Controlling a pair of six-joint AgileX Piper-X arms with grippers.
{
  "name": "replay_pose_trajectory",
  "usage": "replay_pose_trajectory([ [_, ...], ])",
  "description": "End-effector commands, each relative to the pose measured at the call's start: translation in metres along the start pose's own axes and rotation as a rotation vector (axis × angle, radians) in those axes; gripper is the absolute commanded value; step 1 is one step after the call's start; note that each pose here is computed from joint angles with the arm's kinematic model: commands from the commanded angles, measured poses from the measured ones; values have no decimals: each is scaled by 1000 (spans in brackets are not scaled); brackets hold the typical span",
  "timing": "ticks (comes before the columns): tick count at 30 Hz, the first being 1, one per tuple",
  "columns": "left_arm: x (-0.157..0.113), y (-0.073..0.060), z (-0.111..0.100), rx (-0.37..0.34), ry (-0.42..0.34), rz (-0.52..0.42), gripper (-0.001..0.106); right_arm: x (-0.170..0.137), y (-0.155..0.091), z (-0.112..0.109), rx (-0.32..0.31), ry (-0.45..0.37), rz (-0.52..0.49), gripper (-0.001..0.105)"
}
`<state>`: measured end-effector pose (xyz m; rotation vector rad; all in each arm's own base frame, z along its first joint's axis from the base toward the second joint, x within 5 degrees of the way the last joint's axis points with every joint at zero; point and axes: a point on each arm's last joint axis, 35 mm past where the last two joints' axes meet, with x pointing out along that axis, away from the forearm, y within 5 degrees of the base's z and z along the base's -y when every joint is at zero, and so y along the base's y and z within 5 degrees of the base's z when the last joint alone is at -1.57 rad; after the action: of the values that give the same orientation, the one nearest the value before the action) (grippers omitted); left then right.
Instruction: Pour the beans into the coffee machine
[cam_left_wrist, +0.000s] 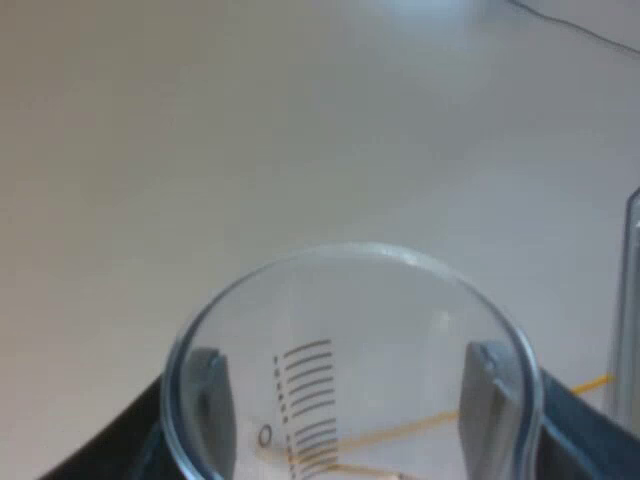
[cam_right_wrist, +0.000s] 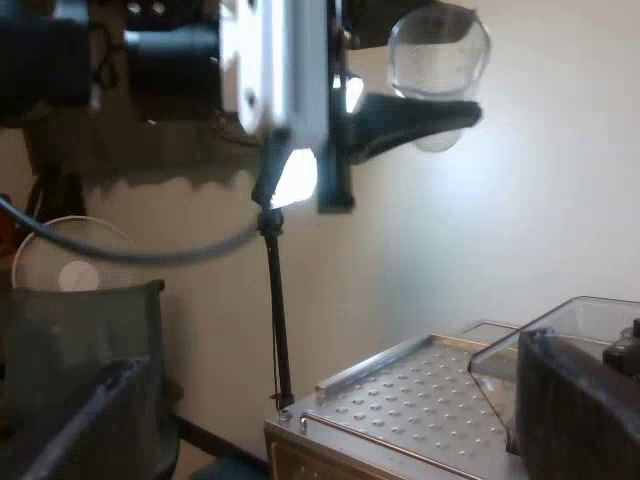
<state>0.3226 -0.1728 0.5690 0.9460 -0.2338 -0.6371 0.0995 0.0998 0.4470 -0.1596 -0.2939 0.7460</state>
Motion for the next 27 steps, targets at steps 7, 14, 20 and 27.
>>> replay_pose_trajectory([
  [7,-57,8,10,-485,166,47,29,-3,1,5,-16,-29,28,79],
  [14,-108,11,-6,-706,319,43,29,-3,6,-8,-4,81,124,79],
  [20,-147,7,-30,-779,348,83,29,-5,11,-19,4,169,189,79],
  [27,-186,-22,-58,-879,333,98,29,-8,15,-31,17,267,256,79],
])
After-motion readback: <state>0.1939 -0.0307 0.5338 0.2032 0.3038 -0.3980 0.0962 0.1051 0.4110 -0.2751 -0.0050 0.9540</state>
